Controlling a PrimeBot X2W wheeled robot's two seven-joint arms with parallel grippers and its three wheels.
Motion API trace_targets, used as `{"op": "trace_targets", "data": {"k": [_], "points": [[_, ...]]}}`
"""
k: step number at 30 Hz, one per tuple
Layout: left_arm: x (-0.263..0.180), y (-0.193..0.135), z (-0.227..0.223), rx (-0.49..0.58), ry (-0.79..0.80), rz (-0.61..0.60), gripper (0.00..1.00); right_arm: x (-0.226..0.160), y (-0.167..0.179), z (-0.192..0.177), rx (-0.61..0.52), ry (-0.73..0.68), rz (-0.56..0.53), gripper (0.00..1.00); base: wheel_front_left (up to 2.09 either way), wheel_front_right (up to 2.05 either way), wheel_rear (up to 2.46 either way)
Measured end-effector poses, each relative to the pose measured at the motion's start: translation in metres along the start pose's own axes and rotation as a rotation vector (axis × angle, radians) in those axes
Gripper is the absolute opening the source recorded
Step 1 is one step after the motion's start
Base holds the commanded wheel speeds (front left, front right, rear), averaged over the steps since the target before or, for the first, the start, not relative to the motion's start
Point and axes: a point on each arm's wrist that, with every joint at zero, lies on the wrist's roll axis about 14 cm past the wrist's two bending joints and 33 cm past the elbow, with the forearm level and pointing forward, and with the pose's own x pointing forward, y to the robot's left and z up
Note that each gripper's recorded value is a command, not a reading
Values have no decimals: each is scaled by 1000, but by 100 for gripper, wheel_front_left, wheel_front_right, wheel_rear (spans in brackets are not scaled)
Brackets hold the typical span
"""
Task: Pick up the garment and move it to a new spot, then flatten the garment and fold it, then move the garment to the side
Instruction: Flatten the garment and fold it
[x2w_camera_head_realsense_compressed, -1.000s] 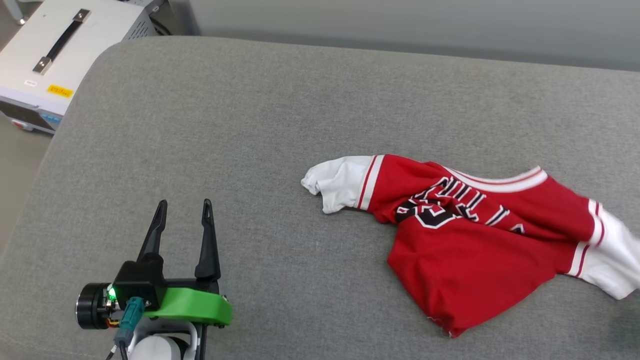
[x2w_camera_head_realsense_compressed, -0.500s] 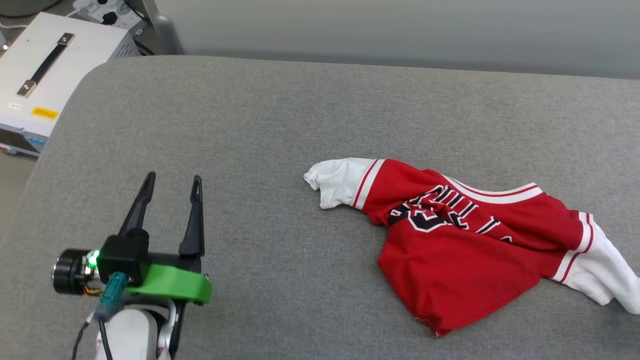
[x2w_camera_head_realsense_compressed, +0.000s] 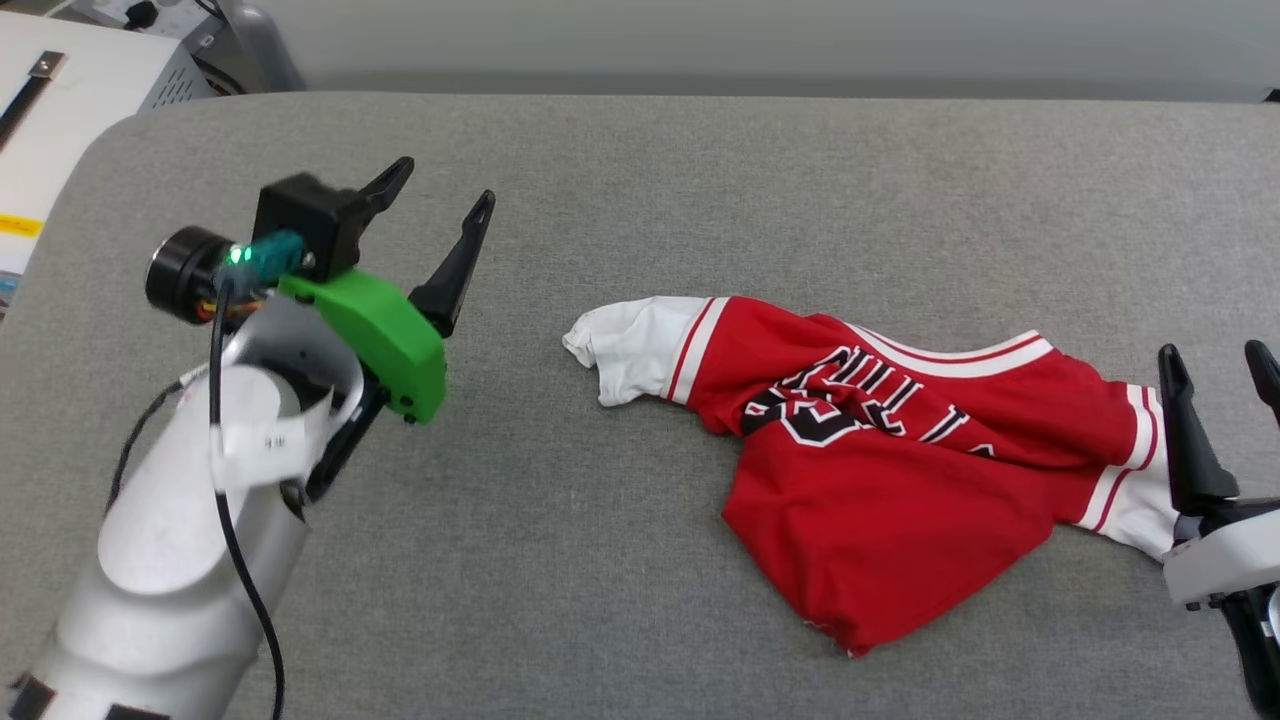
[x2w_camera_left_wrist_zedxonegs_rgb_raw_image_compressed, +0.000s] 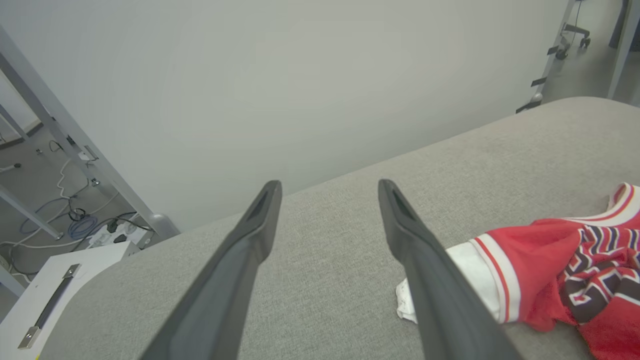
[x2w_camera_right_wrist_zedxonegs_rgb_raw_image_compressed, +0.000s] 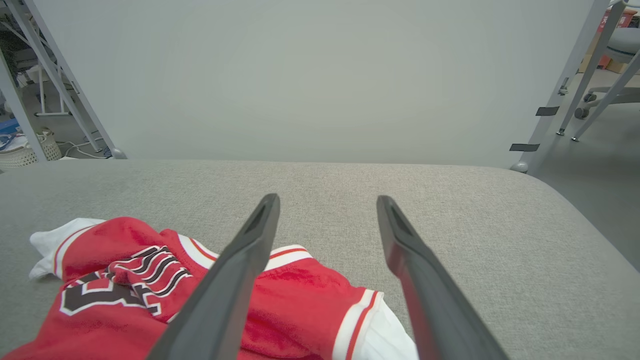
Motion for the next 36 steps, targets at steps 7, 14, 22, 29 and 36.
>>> {"op": "trace_targets", "data": {"k": [7, 14, 22, 29, 36], "points": [[32, -37, -45, -108, 426, -212, 100, 1, 16, -12, -2, 19, 31, 100, 0, 0, 0], [49, -67, -82, -43, 684, -362, 100, 16, 19, -22, -8, 27, 43, 100, 0, 0, 0], [56, -76, -145, 59, 888, -420, 100, 27, 12, -39, -15, 50, 29, 100, 0, 0, 0], [52, -83, -185, 123, 977, -472, 100, 27, 1, -56, -19, 86, 1, 100, 0, 0, 0], [53, -84, -183, 154, 929, -489, 0, 29, 0, -57, -30, 84, -2, 100, 0, 0, 0]]}}
